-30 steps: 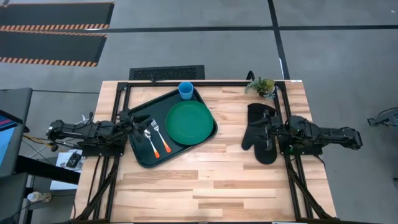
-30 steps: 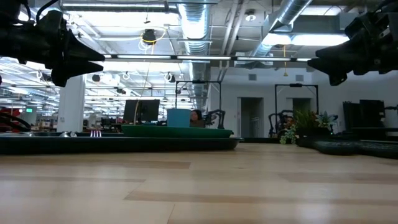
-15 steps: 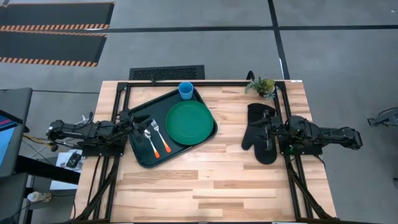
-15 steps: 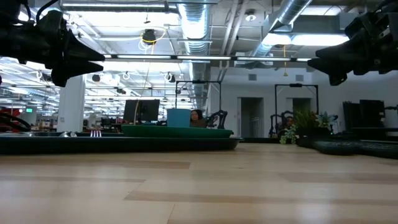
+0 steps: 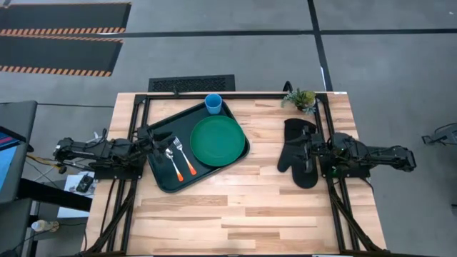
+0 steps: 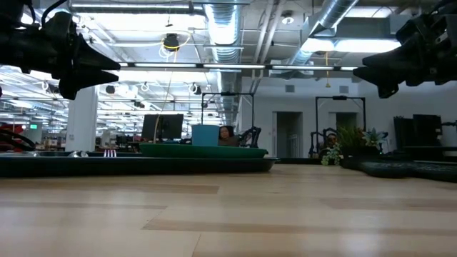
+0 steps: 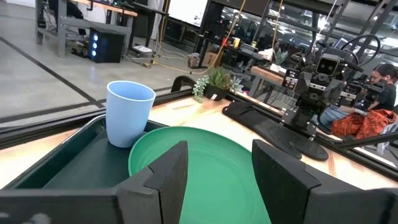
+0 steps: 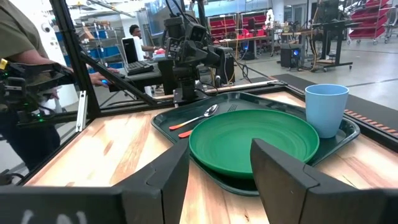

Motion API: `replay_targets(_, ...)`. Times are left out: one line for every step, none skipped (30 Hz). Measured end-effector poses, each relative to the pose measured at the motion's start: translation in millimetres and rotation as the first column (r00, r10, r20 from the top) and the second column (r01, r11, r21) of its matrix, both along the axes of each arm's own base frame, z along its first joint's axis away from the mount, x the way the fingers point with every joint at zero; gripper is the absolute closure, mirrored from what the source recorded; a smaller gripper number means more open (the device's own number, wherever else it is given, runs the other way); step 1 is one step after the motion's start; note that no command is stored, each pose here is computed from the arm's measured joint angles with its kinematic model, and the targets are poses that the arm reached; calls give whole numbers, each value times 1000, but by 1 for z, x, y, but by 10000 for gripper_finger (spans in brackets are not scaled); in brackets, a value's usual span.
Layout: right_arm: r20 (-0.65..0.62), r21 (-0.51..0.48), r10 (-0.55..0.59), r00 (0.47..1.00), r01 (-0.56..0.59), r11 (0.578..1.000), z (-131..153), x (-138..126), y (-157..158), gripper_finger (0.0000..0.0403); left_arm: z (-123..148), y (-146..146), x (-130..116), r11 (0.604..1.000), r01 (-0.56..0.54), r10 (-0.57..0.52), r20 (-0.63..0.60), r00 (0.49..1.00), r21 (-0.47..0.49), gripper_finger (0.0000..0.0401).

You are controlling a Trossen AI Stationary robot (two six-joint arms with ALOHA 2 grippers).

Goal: Pick and place plate/cup/fork/spoon on tray
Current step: Return to Home Position

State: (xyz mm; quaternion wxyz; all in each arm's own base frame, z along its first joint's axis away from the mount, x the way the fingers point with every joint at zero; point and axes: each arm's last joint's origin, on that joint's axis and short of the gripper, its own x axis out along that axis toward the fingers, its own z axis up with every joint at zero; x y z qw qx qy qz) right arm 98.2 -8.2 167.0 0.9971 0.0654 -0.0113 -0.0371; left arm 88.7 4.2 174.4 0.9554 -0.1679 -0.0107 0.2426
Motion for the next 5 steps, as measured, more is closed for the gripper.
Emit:
replay_targets(0,0,0,1000,0,1000,0,0,0,207,0,0,0,1000,0,0,0,1000,0,237)
replay_targets(0,0,0,1000,0,1000,0,0,0,207,0,0,0,1000,0,0,0,1000,0,237)
replay_targets(0,0,0,1000,0,1000,0,0,0,208,0,0,0,1000,0,0,0,1000,0,237)
replay_targets(-1,0,0,1000,0,1000,0,0,0,209,0,0,0,1000,0,0,0,1000,0,237)
replay_targets(0,0,0,1000,0,1000,0,0,0,209,0,0,0,1000,0,0,0,1000,0,237)
